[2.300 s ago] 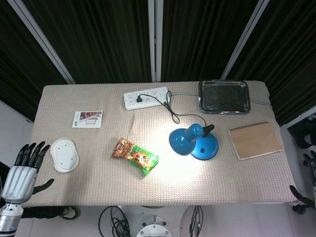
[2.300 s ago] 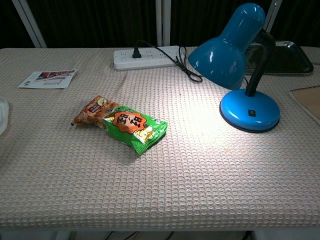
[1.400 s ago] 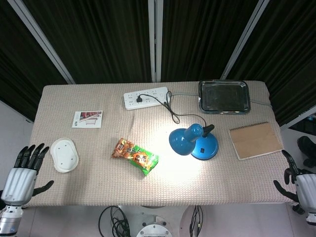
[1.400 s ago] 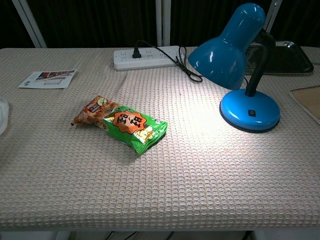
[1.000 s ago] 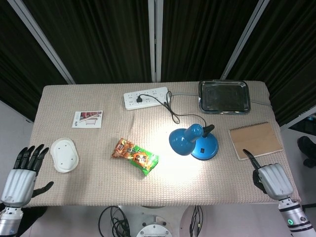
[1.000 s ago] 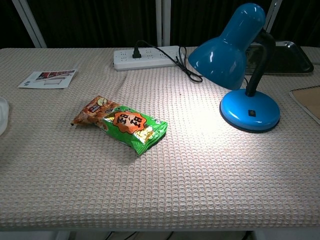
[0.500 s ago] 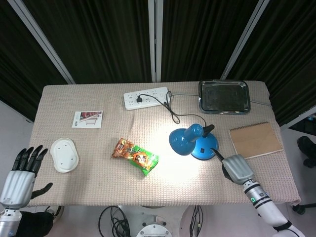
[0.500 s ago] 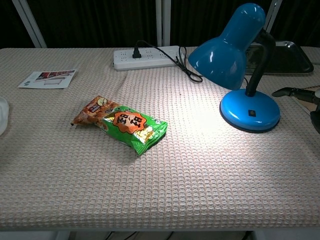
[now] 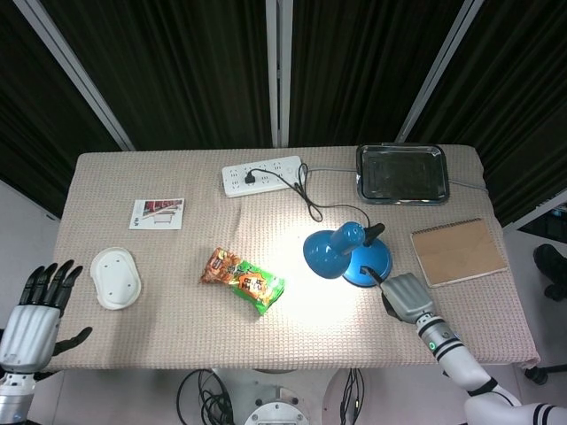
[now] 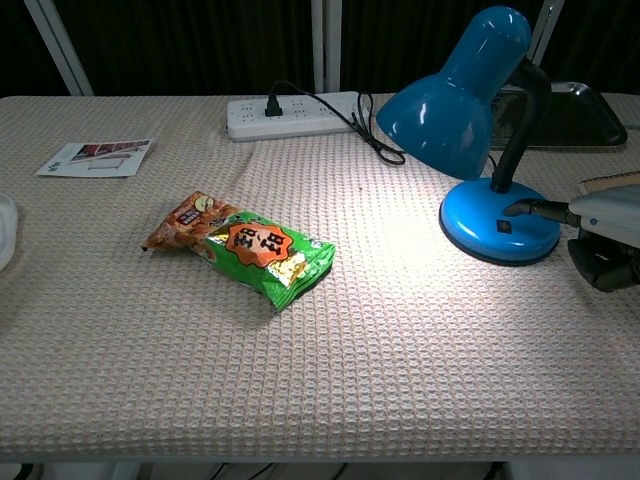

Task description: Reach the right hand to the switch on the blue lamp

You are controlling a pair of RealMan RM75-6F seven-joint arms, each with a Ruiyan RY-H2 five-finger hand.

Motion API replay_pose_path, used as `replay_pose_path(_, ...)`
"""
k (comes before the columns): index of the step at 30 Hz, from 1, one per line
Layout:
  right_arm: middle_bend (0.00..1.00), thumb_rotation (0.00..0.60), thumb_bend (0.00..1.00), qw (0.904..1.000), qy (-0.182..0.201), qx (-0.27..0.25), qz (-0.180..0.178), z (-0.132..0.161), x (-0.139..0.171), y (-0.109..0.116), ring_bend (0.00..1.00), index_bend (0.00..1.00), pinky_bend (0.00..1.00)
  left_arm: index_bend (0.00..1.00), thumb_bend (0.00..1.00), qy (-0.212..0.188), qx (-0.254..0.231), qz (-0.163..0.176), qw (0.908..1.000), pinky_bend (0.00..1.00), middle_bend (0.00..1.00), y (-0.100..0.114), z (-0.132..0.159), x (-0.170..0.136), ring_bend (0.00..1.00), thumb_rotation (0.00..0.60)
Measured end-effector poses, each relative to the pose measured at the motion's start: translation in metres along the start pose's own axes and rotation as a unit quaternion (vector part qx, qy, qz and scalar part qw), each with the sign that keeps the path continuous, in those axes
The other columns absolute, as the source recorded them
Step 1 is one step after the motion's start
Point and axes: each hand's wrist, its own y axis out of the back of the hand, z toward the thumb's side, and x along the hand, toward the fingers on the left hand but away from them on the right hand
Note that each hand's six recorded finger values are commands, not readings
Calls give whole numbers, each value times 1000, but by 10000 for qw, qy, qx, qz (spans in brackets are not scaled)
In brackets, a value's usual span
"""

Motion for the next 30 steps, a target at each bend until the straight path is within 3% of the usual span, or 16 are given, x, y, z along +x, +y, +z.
replay_pose_path(16,897,600,873,9998,-109,55,163,-2,-7,-9,886,0,932,4,0,27,-18,-4,10000,0,0,0,-3,-1,0,600)
replay_pose_path(24,897,600,872,9987,-133,-185,451,-4,-11,-17,886,0,932,4,1,55,-19,-8,10000,0,0,0,-5,-2,0,600)
replay_pose_path(30,897,600,872,9992,-131,-196,331,-5,-9,-12,886,0,932,4,0,65,-36,5,10000,0,0,0,-6,-2,0,600)
